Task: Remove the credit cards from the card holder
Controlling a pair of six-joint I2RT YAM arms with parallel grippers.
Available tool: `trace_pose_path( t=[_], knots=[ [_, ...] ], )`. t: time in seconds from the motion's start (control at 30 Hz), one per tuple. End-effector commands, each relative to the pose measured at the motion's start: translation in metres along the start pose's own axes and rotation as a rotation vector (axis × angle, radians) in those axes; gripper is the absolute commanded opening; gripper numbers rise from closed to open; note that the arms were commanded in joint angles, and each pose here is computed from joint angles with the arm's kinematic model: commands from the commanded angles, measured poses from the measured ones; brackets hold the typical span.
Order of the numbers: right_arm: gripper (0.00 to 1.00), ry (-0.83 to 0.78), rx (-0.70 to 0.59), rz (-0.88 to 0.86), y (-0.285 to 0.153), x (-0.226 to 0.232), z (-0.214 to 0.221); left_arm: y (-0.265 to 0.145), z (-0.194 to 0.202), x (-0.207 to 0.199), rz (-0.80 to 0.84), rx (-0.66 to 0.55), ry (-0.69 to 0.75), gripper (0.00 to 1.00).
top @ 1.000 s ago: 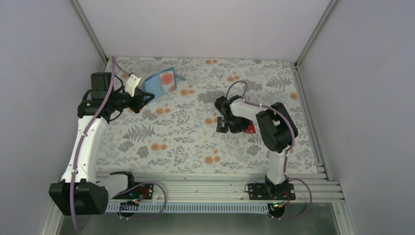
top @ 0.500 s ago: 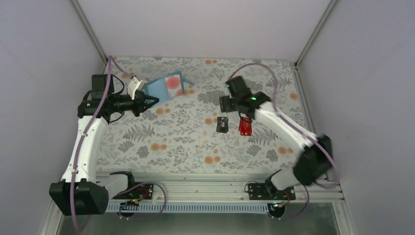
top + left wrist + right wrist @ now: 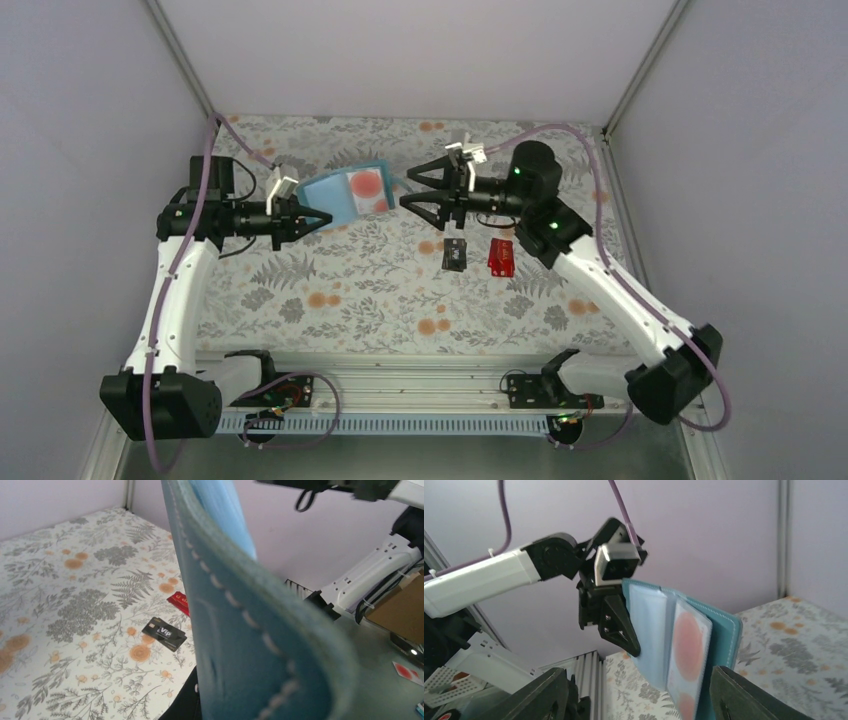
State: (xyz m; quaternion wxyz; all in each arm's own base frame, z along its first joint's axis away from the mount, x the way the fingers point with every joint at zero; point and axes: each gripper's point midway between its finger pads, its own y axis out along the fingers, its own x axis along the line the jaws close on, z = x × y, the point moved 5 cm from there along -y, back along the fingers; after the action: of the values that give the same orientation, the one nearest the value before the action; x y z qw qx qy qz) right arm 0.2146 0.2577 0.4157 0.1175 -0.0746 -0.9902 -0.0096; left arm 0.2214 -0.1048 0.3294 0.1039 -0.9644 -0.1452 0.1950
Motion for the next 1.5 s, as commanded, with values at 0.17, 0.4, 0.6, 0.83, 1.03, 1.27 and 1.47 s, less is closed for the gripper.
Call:
trace_pose_path(
  t=[0.17, 0.4, 0.6, 0.83, 1.03, 1.27, 1.47],
  knots=[
    [0.55, 0.048, 0.059, -0.107, 0.029, -0.015, 0.005, -0.008, -0.017, -0.028, 0.084, -0.057, 0.142, 0.02],
    [0.31, 0.079, 0.091, -0.093, 0.039, -0.026, 0.013, -0.008, -0.016, -0.029, 0.088, -0.059, 0.144, 0.03],
    [0.21, 0.083, 0.11, -0.054, 0.044, -0.029, 0.016, -0.008, -0.016, -0.029, 0.093, -0.061, 0.145, 0.02],
    [0.28, 0.02, 0.077, 0.074, 0.028, -0.025, 0.002, -0.008, -0.016, -0.027, 0.07, -0.053, 0.142, 0.02],
    [0.33, -0.093, 0.063, -0.18, 0.014, 0.021, -0.004, -0.007, -0.015, -0.02, 0.041, -0.04, 0.124, 0.02],
    [0.33, -0.013, 0.073, -0.08, 0.03, -0.003, 0.006, -0.007, -0.016, -0.024, 0.054, -0.046, 0.132, 0.02],
    [0.34, 0.022, 0.1, -0.067, 0.045, -0.016, 0.014, -0.008, -0.015, -0.026, 0.058, -0.047, 0.14, 0.02]
  ],
)
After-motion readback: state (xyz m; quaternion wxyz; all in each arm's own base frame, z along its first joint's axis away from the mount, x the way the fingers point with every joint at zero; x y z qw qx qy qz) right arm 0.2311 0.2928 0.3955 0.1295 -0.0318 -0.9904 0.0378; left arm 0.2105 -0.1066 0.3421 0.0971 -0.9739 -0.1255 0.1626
